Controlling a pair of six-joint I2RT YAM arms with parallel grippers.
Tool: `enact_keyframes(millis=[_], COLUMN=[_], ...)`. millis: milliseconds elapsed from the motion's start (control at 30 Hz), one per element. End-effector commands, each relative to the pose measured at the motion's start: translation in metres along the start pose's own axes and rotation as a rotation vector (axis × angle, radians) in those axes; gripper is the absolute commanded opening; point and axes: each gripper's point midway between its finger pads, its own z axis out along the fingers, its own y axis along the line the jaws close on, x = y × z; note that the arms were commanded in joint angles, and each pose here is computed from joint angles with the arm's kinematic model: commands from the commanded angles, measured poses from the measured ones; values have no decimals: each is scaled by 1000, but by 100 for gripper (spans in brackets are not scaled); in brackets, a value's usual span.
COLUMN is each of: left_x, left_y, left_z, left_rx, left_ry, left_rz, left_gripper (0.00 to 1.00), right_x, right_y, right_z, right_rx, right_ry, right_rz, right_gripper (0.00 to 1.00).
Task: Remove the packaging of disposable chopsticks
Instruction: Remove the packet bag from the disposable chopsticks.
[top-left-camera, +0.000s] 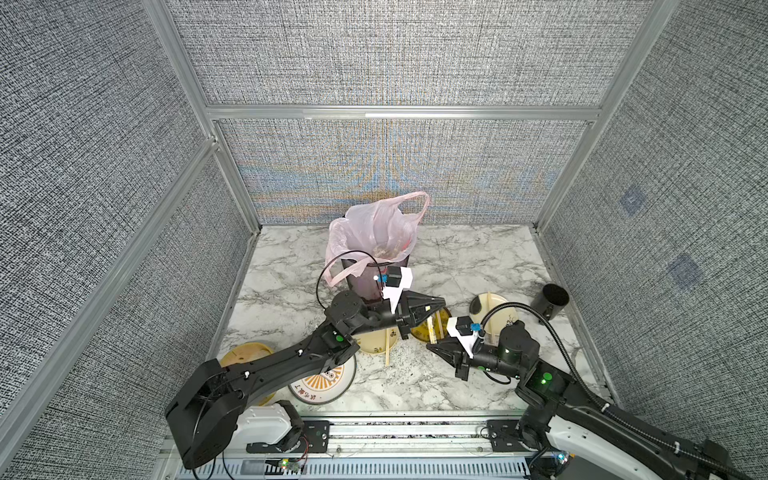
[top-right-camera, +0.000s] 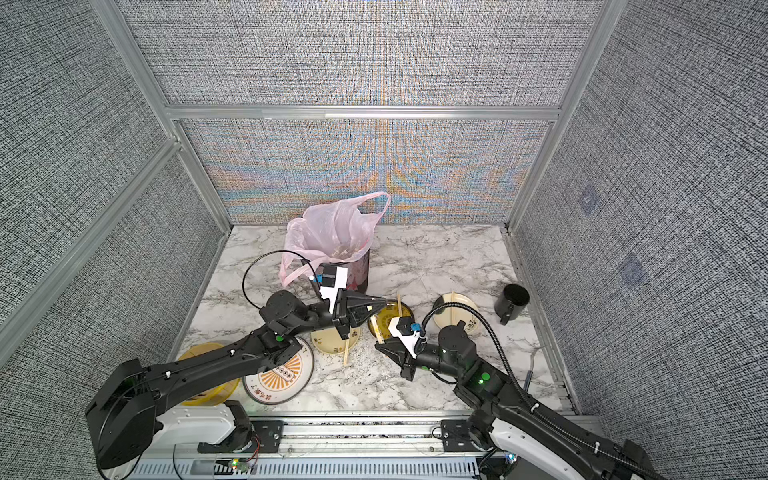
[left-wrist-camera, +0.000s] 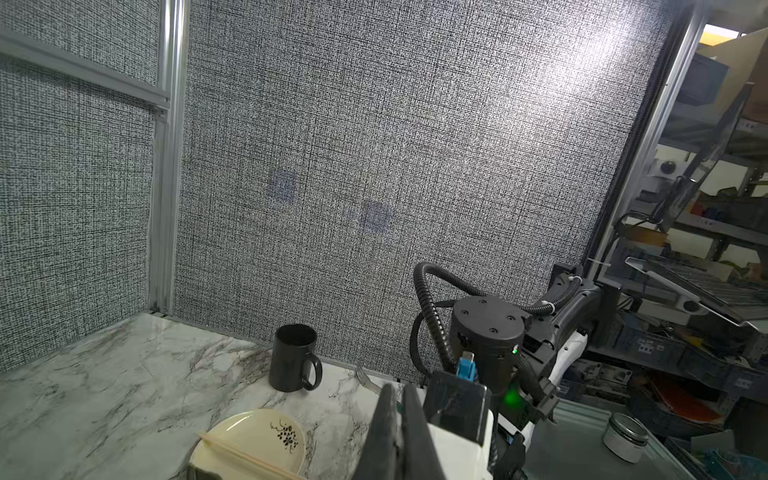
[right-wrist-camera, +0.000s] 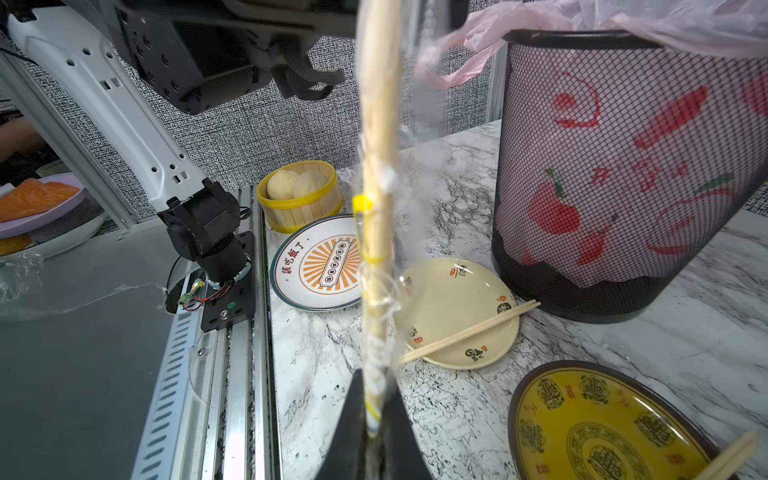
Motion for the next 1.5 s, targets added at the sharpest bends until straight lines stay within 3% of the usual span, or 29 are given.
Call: enact_keyframes(millis=[0,733,900,1000,1467], left_x=[18,38,42,41,25], left_y=[-1,3,4,3,-4], left_z=[-2,-8,-8,-8,-8], left_rx=[12,-11,-8,-7,2], left_ry=[64,128,138,135,118], left_rz=[-33,-46,-51,-48,-30], left_gripper=[5,8,6,0,0], right_x=[-38,-65,-57,-56,-54], right_y=[2,5,1,1,0], right_z=[-4,-4,2,3,1], right_rx=[7,-4,-2,-2,8], right_ry=[-133,-174,-148,-144,-140], right_rz=[-49,-78,-64,-64,-70], right_gripper=[0,0,0,0,0])
